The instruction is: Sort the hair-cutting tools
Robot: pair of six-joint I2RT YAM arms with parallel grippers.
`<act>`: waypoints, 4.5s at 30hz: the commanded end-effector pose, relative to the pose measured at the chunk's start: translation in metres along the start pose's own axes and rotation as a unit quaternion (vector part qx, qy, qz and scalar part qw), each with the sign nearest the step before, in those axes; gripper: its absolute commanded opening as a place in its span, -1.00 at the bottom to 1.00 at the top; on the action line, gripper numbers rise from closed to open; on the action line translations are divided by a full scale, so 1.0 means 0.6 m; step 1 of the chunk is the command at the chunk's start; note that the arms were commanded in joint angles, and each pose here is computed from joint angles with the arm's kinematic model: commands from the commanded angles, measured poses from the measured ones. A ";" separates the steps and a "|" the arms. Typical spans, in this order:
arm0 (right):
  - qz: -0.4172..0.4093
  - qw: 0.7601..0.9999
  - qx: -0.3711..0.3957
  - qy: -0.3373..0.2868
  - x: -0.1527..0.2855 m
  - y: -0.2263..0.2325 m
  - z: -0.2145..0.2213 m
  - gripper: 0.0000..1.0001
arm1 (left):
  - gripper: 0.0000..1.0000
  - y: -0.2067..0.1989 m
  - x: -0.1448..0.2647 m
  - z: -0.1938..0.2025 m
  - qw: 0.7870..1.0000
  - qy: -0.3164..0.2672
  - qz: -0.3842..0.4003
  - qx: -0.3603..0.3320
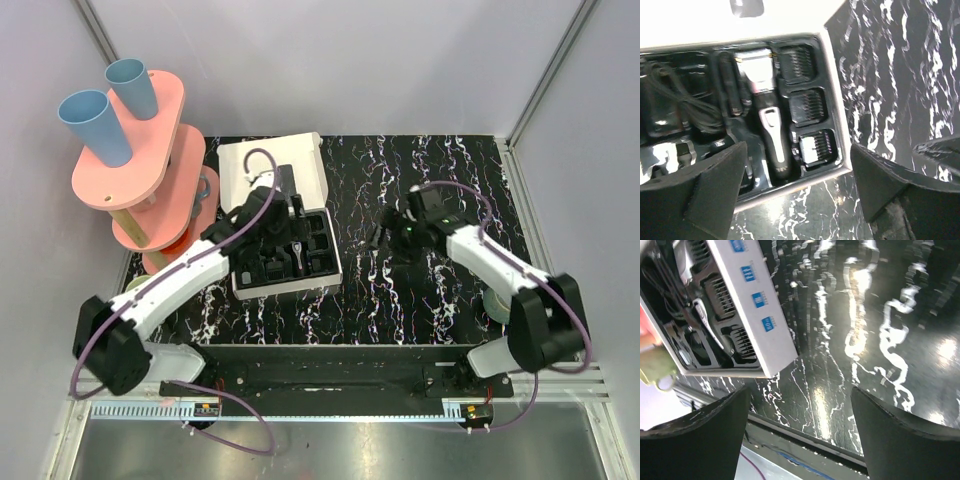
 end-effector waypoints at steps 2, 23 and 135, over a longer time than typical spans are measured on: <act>-0.002 0.991 0.130 0.032 -0.047 0.060 0.009 0.75 | 0.84 0.100 0.033 0.045 0.979 -0.021 -0.201 0.040; 0.005 0.966 0.223 0.133 -0.130 0.086 0.064 0.33 | 0.95 0.177 0.074 0.195 0.957 -0.003 -0.269 0.107; -0.261 0.957 0.046 0.120 -0.139 0.176 -0.284 0.10 | 0.29 0.199 -0.186 -0.119 0.992 -0.108 -0.012 0.070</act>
Point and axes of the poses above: each gripper's point midway between its finger pads, its own x axis back along the fingers, its own y axis along the line the jaws close on, z = x × y, the point moved 6 cm from there along x, back along the fingers, and after that the axes turned 14 degrees about -x, right-handed, at the moved point
